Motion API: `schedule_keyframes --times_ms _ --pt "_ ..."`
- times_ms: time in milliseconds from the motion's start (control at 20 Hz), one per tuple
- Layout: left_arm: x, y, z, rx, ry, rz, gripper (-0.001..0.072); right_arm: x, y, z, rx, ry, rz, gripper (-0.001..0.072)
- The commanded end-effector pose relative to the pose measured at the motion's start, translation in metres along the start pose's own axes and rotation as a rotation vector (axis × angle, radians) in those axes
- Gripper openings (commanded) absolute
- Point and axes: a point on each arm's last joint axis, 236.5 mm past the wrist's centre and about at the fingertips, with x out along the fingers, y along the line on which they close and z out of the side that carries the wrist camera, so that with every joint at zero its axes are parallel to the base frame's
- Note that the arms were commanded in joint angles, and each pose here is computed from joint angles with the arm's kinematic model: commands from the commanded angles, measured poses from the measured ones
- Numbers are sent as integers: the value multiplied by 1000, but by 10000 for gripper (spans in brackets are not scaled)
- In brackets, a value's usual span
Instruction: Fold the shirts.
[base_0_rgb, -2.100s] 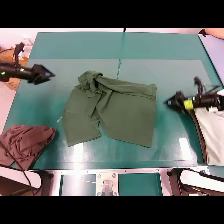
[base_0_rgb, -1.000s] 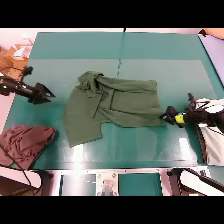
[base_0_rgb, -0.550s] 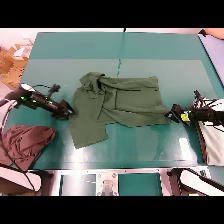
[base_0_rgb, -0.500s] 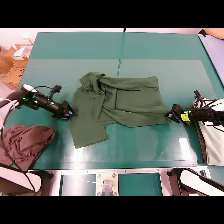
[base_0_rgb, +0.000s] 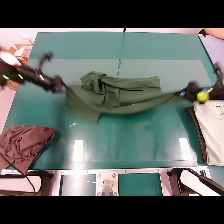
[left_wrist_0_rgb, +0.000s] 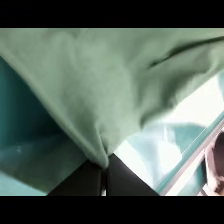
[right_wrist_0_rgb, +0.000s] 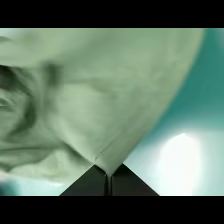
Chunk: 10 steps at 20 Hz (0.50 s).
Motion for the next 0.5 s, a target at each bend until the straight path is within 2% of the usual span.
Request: schedule_keyframes --times_ms 0,100,250,350,450 --pt "-139 -140 61 374 -399 94 25 -110 120 53 -204 -260 150 16" --pt "-235 -235 68 587 -724 185 26 -189 187 69 -331 -470 218 17" --pt "-350 -352 20 792 -1146 262 26 -292 246 70 -456 -786 172 17" --pt "-390 -387 -20 830 -1300 315 26 -335 263 58 -488 -930 102 17" --pt "-409 -390 -44 805 -1353 395 26 -353 266 46 -506 -1008 21 17"
